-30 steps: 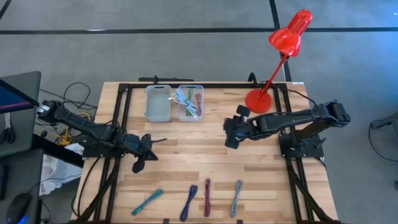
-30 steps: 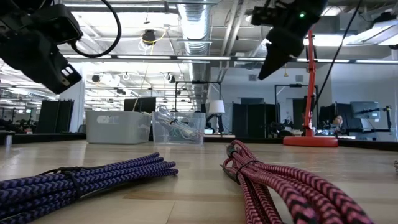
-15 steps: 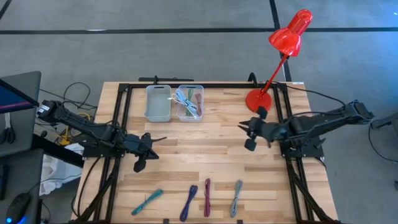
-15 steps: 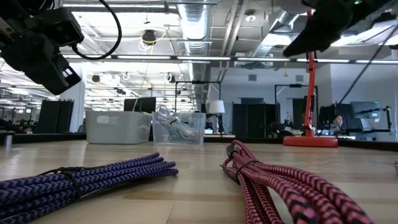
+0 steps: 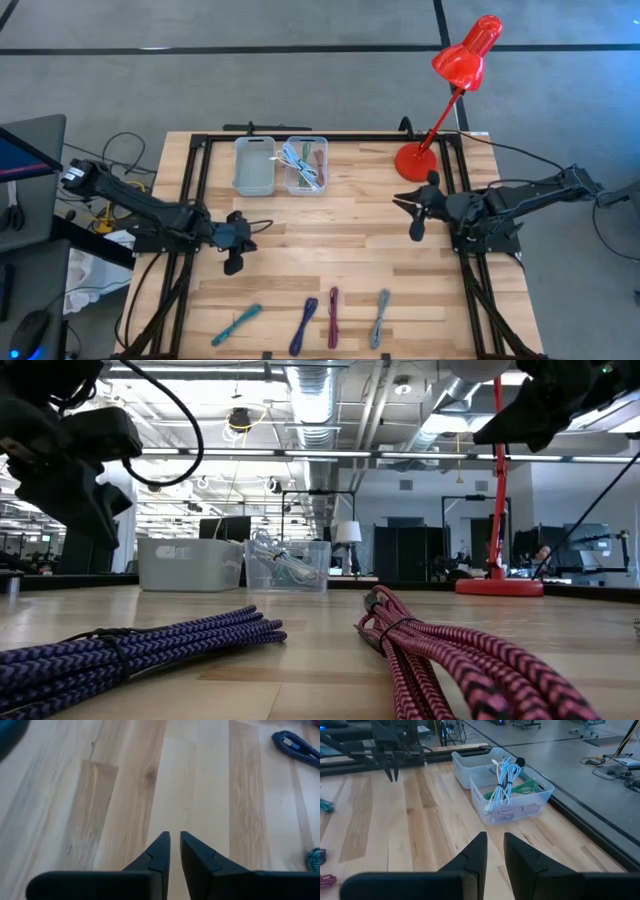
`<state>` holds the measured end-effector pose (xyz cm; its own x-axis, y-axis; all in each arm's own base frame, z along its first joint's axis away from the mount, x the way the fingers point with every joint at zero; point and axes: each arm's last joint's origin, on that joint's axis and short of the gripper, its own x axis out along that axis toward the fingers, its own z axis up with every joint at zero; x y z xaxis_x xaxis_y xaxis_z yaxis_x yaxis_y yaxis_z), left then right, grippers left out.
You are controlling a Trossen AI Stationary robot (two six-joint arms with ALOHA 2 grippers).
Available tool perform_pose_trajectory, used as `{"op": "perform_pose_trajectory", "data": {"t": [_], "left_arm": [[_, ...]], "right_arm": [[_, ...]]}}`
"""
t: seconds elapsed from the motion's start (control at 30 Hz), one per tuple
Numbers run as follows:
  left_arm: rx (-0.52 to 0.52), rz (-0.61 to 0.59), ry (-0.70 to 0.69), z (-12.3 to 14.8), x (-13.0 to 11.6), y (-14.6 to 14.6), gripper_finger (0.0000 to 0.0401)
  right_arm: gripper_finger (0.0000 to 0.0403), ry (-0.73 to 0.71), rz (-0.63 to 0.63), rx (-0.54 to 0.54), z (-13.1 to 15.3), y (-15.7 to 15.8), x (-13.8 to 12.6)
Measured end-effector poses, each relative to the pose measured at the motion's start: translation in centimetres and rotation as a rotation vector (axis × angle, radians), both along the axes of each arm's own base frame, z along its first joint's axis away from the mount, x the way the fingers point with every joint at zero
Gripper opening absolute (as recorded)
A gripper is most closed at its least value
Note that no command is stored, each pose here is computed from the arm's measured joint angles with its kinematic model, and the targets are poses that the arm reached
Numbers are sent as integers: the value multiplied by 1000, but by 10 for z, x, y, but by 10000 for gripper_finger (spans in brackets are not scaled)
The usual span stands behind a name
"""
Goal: Pick & Place USB Port
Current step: Put the black and blue charge cable into the gray bin
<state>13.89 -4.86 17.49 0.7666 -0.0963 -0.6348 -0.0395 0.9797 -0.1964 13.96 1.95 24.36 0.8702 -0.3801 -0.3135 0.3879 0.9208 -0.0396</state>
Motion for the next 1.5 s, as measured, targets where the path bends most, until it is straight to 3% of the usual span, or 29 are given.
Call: {"op": "perform_pose_trajectory", "data": {"t": [0.47,0.67,0.83,1.03,1.27,1.5], "left_arm": [[-30,-12,-7,1,0,-1,50],[-262,-90,74,1,-2,-7,51],[-444,-9,138,2,-3,-8,51],[-499,12,186,-1,-1,-10,61],[-583,86,332,-16,7,-19,111],[-685,-47,200,-16,28,-48,152]], "right_arm": [[58,1,-20,-3,0,0,0],[58,1,-24,-3,-1,-1,0],[58,1,-24,-3,-1,-1,0],[58,1,-24,-3,-1,-1,0],[58,4,-20,-3,-1,0,0],[58,31,-19,-10,-3,-1,-1]]}}
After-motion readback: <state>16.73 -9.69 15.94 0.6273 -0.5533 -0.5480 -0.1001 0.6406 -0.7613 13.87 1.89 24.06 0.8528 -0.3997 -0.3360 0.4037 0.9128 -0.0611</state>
